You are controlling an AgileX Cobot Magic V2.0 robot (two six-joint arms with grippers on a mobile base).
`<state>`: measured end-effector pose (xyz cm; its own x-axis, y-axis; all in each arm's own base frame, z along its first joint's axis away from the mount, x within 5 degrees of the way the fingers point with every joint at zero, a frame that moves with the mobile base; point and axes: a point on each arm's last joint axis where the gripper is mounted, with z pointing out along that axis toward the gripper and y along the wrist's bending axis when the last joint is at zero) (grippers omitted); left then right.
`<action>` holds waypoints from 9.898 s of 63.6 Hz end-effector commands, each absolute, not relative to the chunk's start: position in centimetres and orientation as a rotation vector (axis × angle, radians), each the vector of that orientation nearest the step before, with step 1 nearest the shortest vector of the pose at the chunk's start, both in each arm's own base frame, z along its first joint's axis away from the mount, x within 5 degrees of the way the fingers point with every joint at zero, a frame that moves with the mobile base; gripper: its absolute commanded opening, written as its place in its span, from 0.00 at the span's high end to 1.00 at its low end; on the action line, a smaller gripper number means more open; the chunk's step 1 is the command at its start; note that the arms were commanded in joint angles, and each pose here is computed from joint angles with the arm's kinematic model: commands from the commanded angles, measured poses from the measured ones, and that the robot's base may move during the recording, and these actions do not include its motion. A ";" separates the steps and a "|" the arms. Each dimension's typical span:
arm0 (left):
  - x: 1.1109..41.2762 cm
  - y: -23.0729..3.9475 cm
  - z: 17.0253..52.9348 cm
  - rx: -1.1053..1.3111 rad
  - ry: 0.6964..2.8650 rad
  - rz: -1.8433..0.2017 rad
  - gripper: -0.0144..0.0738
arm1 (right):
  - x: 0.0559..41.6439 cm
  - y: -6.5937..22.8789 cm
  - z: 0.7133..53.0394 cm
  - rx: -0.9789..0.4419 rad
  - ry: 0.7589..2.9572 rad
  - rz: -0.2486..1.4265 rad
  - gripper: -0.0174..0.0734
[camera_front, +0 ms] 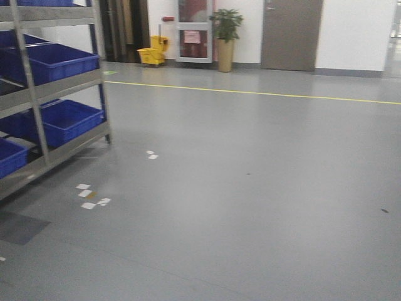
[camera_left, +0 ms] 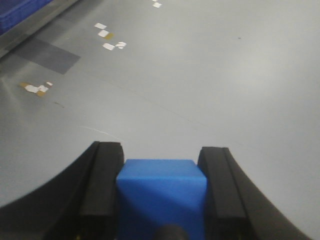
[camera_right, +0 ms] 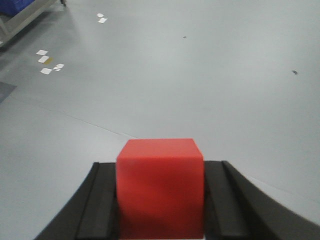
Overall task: Sort and place red and blue blocks on shelf
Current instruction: 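Turn the base toward the shelf of blue bins, then drive up to the shelf, bringing both cubes over the upper bins, then lower the blue cube in the left gripper into the upper bin, then open the left gripper to drop the blue cube into the bin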
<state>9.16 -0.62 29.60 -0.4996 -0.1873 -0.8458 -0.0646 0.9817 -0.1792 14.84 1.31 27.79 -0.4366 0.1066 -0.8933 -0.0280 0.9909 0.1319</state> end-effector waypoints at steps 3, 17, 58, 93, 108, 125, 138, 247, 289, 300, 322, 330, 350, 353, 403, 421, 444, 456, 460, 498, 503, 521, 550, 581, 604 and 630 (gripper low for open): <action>9.5 -0.7 31.0 -0.157 2.005 -0.170 0.70 | 15.2 1.2 29.5 0.043 1.905 0.142 0.74; 9.5 -0.7 31.0 -0.157 2.005 -0.170 0.70 | 15.2 1.2 29.5 0.043 1.905 0.142 0.74; 9.5 -0.7 31.0 -0.157 2.005 -0.170 0.70 | 15.2 1.2 29.5 0.042 1.904 0.142 0.74; 9.5 -0.7 31.0 -0.157 2.005 -0.170 0.70 | 15.2 1.2 29.5 0.042 1.904 0.142 0.74; 9.5 -0.7 31.0 -0.157 2.005 -0.170 0.70 | 15.2 1.2 29.5 0.042 1.904 0.142 0.74; 9.5 -0.7 31.0 -0.157 2.005 -0.170 0.70 | 15.2 1.2 29.5 0.042 1.904 0.142 0.74; 9.5 -0.7 31.0 -0.157 2.005 -0.170 0.70 | 15.2 1.2 29.5 0.042 1.904 0.142 0.74; 9.5 -0.7 31.0 -0.157 2.005 -0.170 0.70 | 15.2 1.2 29.5 0.042 1.904 0.142 0.74; 9.5 -0.7 31.0 -0.157 2.005 -0.170 0.70 | 15.2 1.2 29.5 0.042 1.904 0.142 0.74; 9.5 -0.7 31.0 -0.157 2.005 -0.170 0.70 | 15.2 1.2 29.5 0.042 1.904 0.142 0.74; 9.5 -0.7 31.0 -0.157 2.005 -0.170 0.70 | 15.2 1.2 29.5 0.042 1.904 0.142 0.74; 9.5 -0.7 31.0 -0.157 2.005 -0.170 0.70 | 15.2 1.2 29.5 0.042 1.904 0.142 0.74; 9.5 -0.7 31.0 -0.157 2.005 -0.170 0.70 | 15.2 1.2 29.5 0.042 1.904 0.142 0.74; 9.5 -0.7 31.0 -0.157 2.005 -0.170 0.70 | 15.2 1.2 29.5 0.042 1.904 0.142 0.74; 9.5 -0.7 31.0 -0.157 2.005 -0.170 0.70 | 15.2 1.2 29.5 0.042 1.904 0.142 0.74; 9.5 -0.7 31.0 -0.157 2.005 -0.170 0.70 | 15.2 1.2 29.5 0.042 1.904 0.142 0.74; 9.5 -0.7 31.0 -0.157 2.005 -0.170 0.70 | 15.2 1.2 29.5 0.042 1.904 0.142 0.74; 9.5 -0.7 31.0 -0.157 2.005 -0.170 0.70 | 15.2 1.2 29.5 0.042 1.904 0.142 0.74; 9.5 -0.8 31.0 -0.157 2.003 -0.171 0.70 | 15.2 1.2 29.5 0.042 1.904 0.142 0.74; 10.0 -1.2 32.0 -0.124 1.887 -0.225 0.70 | 15.3 1.2 30.0 0.041 1.876 0.144 0.74; 10.4 -1.3 32.1 -0.122 1.882 -0.237 0.70 | 15.3 1.3 30.6 0.041 1.859 0.146 0.74; 12.9 -2.1 33.3 -0.122 1.898 -0.261 0.70 | 16.1 1.3 32.7 0.040 1.804 0.149 0.74; 19.6 -4.0 35.6 -0.080 1.861 -0.295 0.70 | 20.1 1.6 33.6 0.041 1.826 0.147 0.74; 27.0 -5.9 34.4 -0.056 1.926 -0.292 0.70 | 25.1 2.0 33.8 0.028 1.863 0.131 0.74; 30.1 -6.7 33.2 -0.044 1.964 -0.281 0.70 | 26.7 2.1 33.4 0.023 1.878 0.126 0.74; 30.2 -6.7 33.0 -0.046 1.978 -0.276 0.62 | 27.0 2.2 33.2 0.019 1.879 0.123 0.63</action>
<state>30.23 -6.61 30.18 -0.5274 -0.1395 -0.8381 0.0490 0.9798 -0.1939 26.79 2.25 30.41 -0.4517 0.0790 -0.8887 -0.0313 0.9941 0.1043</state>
